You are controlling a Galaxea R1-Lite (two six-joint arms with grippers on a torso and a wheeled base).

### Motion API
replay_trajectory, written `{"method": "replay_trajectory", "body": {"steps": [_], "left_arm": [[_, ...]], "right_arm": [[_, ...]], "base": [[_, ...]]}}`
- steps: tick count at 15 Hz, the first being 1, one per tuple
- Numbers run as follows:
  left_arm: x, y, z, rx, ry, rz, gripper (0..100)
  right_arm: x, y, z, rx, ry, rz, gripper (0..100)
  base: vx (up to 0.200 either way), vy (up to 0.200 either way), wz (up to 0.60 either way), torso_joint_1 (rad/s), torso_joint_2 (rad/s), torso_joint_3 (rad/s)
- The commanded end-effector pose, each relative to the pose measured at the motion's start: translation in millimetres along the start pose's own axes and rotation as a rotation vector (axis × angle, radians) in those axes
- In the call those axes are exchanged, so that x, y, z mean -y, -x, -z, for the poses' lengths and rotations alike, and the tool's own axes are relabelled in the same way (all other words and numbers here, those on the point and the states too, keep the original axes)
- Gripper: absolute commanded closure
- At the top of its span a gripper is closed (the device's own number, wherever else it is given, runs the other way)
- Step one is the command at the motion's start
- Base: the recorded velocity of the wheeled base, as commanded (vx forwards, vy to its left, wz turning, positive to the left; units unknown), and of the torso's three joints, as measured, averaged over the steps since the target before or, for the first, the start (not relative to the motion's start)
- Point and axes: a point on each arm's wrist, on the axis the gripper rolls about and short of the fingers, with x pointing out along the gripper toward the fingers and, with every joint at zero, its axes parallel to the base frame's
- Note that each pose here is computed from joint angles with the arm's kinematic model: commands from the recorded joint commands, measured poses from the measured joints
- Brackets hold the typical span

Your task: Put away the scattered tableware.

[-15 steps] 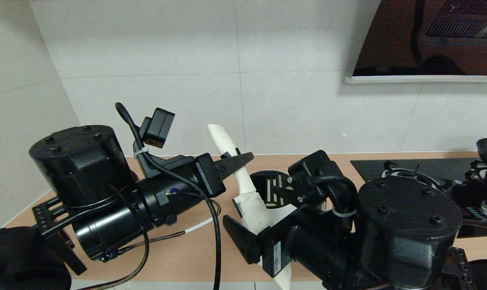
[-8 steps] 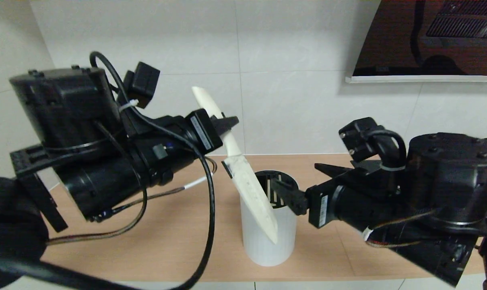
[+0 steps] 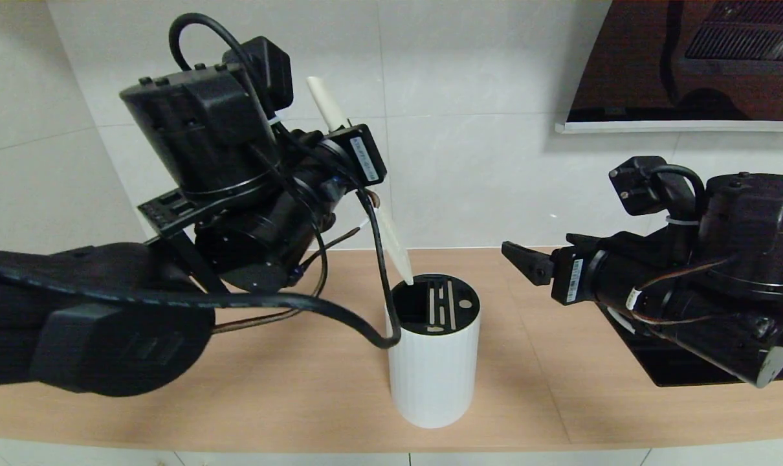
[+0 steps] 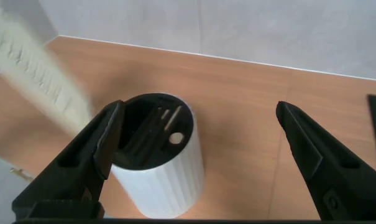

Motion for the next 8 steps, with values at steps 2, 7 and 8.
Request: {"method": "replay_trajectory", "body": {"steps": [2, 7, 8], "left_arm": [[5.6, 0.4, 35.7, -0.020, -0.111, 0.014, 100], [9.2, -1.6, 53.5, -0.051, -0.133, 0.019, 100], [10.4, -1.4, 55.6, -0.055, -0.134, 0.015, 100]], "right_arm": [[0.4, -2.0, 2.3, -0.008, 0.003, 0.004, 0], [0.5, -2.2, 3.5, -0.012, 0.005, 0.004, 0], [0.5, -2.2, 3.5, -0.012, 0.005, 0.004, 0]], "base": [[0.000, 0.000, 0.00, 0.000, 0.00, 0.000], [0.000, 0.000, 0.00, 0.000, 0.00, 0.000], [0.000, 0.000, 0.00, 0.000, 0.00, 0.000]]}}
